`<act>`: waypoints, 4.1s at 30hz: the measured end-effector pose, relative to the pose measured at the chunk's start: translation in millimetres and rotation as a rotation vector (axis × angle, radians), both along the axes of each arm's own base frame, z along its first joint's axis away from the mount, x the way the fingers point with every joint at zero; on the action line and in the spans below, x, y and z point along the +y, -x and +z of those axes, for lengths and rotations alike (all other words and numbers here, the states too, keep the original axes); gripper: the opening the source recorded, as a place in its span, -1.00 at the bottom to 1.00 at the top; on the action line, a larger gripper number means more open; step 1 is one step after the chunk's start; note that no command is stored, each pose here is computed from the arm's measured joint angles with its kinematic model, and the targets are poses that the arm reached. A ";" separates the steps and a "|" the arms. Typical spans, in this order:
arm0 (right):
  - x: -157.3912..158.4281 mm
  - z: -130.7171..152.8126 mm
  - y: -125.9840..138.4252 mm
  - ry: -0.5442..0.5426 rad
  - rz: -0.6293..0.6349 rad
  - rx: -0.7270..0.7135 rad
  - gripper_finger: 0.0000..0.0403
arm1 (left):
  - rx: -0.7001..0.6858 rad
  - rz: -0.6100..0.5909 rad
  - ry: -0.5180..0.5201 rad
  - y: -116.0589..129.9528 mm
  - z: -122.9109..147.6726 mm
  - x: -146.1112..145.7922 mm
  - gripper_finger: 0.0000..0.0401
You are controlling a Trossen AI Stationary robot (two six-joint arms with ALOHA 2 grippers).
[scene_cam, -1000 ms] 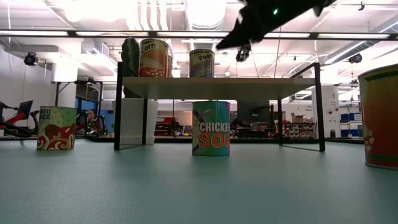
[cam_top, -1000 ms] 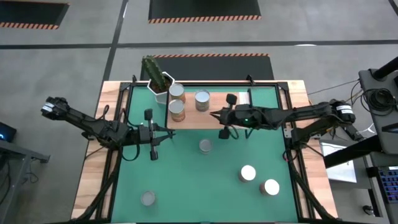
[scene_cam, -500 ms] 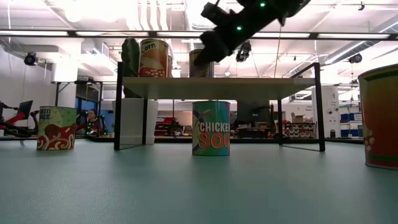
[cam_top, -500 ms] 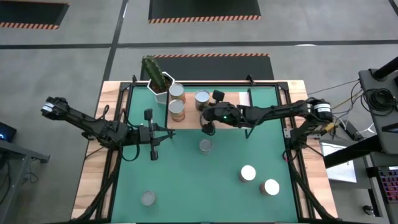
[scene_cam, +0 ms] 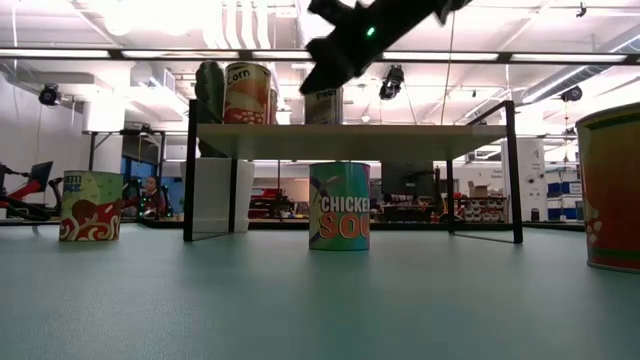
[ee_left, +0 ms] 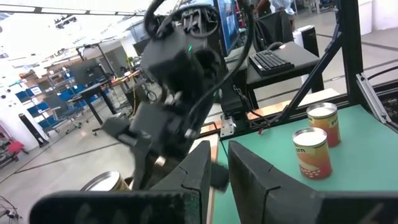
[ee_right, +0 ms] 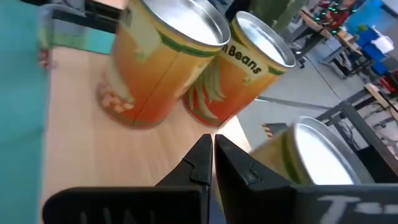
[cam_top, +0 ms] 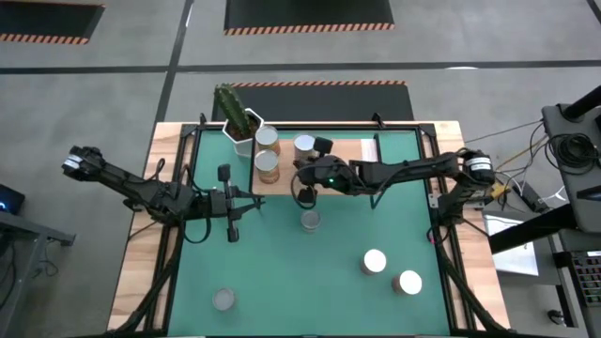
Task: Pick and place cans onto a shelf
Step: Put the canned peas on the shelf
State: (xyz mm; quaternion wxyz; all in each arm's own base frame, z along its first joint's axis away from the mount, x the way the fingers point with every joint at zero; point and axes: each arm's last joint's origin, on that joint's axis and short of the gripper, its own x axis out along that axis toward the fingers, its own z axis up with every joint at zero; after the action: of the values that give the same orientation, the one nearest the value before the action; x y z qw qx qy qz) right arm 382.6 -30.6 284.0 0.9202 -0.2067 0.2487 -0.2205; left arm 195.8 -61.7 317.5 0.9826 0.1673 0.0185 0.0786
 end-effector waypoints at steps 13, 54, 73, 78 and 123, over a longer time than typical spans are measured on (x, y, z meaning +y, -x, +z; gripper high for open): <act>11.8 29.1 55.6 -0.106 0.142 -0.135 -0.96 | 0.000 0.000 -0.004 0.0 0.0 0.0 -0.81; -58.6 -27.6 62.3 -0.239 -0.088 -0.170 -0.96 | -0.019 0.000 -0.003 0.0 2.1 0.1 -0.81; -48.2 48.1 91.1 -0.265 0.032 -0.311 -0.96 | -0.024 0.000 -0.011 0.0 2.7 0.0 -0.81; -52.0 62.2 72.2 -0.249 0.092 -0.273 -0.96 | -0.025 0.000 -0.011 0.0 2.8 0.0 -0.81; -80.6 70.3 19.6 -0.193 0.070 -0.047 -0.96 | -0.025 0.000 -0.010 0.1 2.9 0.0 -0.81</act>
State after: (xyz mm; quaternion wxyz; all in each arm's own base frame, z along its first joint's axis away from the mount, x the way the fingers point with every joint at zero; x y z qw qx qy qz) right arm 363.0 -111.2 354.3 0.9486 -0.1203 0.2398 -0.1681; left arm 195.7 -61.7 320.4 0.9819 0.1714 0.0057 0.0807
